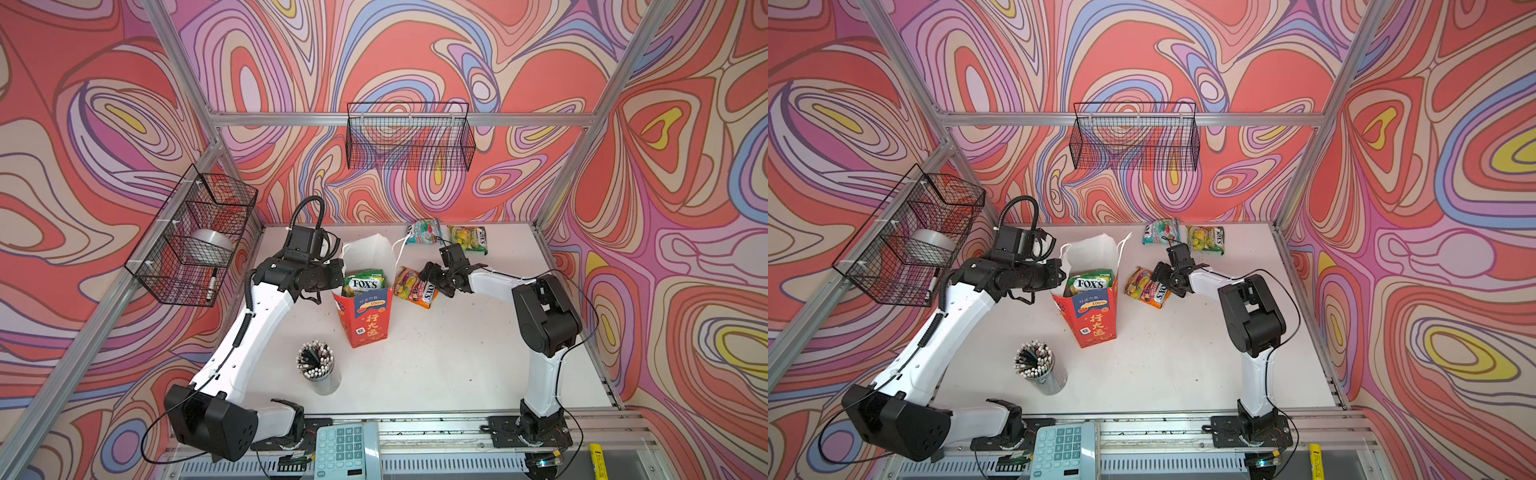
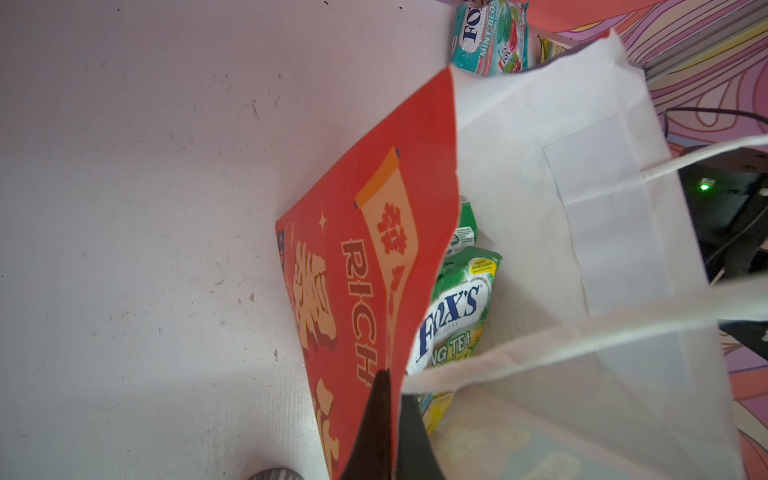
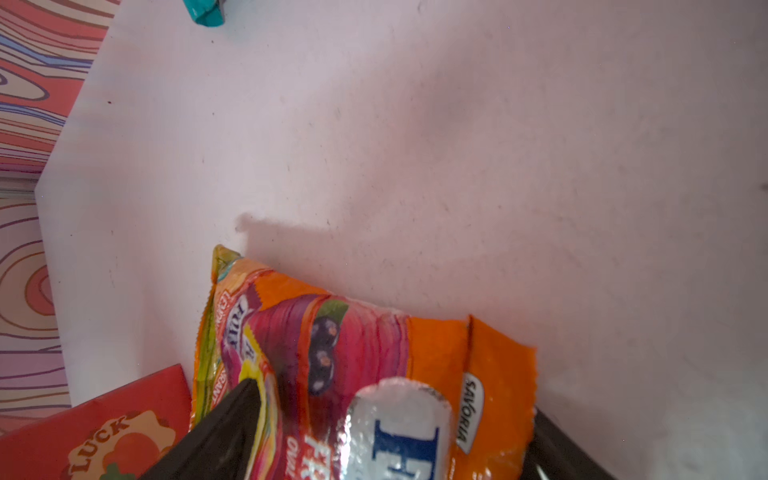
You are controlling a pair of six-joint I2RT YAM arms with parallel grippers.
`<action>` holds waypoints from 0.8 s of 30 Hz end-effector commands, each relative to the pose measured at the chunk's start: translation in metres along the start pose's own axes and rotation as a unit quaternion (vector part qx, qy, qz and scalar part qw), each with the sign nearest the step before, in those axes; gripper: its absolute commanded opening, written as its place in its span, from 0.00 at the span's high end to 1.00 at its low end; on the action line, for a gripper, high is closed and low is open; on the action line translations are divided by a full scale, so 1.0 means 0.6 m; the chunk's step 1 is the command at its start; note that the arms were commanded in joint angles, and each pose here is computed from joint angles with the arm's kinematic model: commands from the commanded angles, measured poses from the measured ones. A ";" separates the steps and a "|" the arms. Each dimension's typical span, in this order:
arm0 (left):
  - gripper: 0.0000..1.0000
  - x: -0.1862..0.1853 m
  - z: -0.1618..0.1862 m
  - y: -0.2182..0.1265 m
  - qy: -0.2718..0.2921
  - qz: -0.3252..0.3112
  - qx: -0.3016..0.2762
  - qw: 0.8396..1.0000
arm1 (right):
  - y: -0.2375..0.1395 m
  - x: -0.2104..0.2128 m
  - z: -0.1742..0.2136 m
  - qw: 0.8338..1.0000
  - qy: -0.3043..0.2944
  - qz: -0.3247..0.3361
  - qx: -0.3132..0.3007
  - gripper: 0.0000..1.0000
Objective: Place the snacks into the paper bag
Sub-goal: 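Lower the right gripper onto the orange Fruits packet and grasp it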
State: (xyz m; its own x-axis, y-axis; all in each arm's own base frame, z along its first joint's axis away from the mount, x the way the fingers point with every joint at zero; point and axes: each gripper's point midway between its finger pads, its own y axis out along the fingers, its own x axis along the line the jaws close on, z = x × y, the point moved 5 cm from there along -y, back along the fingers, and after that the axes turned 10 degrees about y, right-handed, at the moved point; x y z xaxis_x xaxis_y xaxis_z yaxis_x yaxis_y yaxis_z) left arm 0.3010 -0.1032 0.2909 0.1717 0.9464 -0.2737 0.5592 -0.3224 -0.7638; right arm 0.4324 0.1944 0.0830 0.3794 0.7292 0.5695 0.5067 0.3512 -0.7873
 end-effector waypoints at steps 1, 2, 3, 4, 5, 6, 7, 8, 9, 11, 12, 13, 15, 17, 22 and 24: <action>1.00 -0.016 -0.007 -0.008 0.002 0.036 -0.018 0.999 | 0.017 -0.027 0.025 0.999 -0.003 0.052 0.003 0.14; 1.00 -0.017 -0.008 -0.008 0.002 0.041 -0.017 0.999 | 0.019 -0.026 0.030 0.998 -0.007 0.055 0.003 0.14; 1.00 -0.018 -0.008 -0.007 0.001 0.043 -0.017 0.999 | 0.022 -0.025 0.036 0.998 -0.011 0.059 0.004 0.14; 1.00 -0.018 -0.007 -0.007 0.002 0.043 -0.017 0.999 | 0.025 -0.025 0.041 0.998 -0.016 0.068 0.004 0.14; 1.00 -0.018 -0.008 -0.006 0.002 0.043 -0.017 0.999 | 0.028 -0.028 0.043 0.997 -0.017 0.081 0.002 0.14; 1.00 -0.017 -0.007 -0.006 0.001 0.041 -0.017 0.999 | 0.029 -0.033 0.047 0.995 -0.018 0.100 -0.002 0.14; 1.00 -0.017 -0.007 -0.005 0.000 0.041 -0.017 0.999 | 0.030 -0.036 0.051 0.993 -0.019 0.114 -0.007 0.14; 1.00 -0.017 -0.007 -0.005 0.000 0.042 -0.016 0.999 | 0.031 -0.041 0.056 0.992 -0.020 0.122 -0.008 0.14; 1.00 -0.018 -0.008 -0.006 0.000 0.044 -0.017 0.999 | 0.031 -0.043 0.061 0.992 -0.020 0.126 -0.010 0.15; 1.00 -0.018 -0.008 -0.007 0.001 0.045 -0.018 0.999 | 0.034 -0.044 0.068 0.992 -0.021 0.127 -0.008 0.17; 1.00 -0.018 -0.008 -0.007 0.002 0.044 -0.018 0.999 | 0.034 -0.045 0.071 0.991 -0.023 0.129 -0.008 0.18; 1.00 -0.017 -0.008 -0.008 0.002 0.043 -0.021 0.999 | 0.033 -0.045 0.072 0.991 -0.023 0.130 -0.009 0.22; 1.00 -0.019 -0.010 -0.009 0.003 0.049 -0.023 0.999 | 0.033 -0.045 0.077 0.991 -0.023 0.129 -0.007 0.32; 1.00 -0.025 -0.010 -0.009 0.004 0.063 -0.024 0.998 | 0.032 -0.046 0.082 0.992 -0.021 0.127 -0.006 0.40; 1.00 -0.035 -0.012 -0.009 0.007 0.087 -0.029 0.996 | 0.014 -0.039 0.086 0.995 -0.010 0.104 -0.005 0.65; 1.00 -0.042 -0.013 -0.008 0.007 0.105 -0.028 0.994 | -0.003 -0.033 0.085 0.996 -0.006 0.090 -0.010 0.71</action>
State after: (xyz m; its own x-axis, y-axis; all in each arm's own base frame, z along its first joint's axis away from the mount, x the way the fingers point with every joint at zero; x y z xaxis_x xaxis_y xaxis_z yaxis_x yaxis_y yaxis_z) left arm 0.3014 -0.1158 0.2903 0.2292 0.9063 -0.3550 0.5373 -0.4220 -0.7302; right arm 0.4103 0.2201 0.0776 0.4109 0.7674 0.4922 0.5281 0.2397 -0.8146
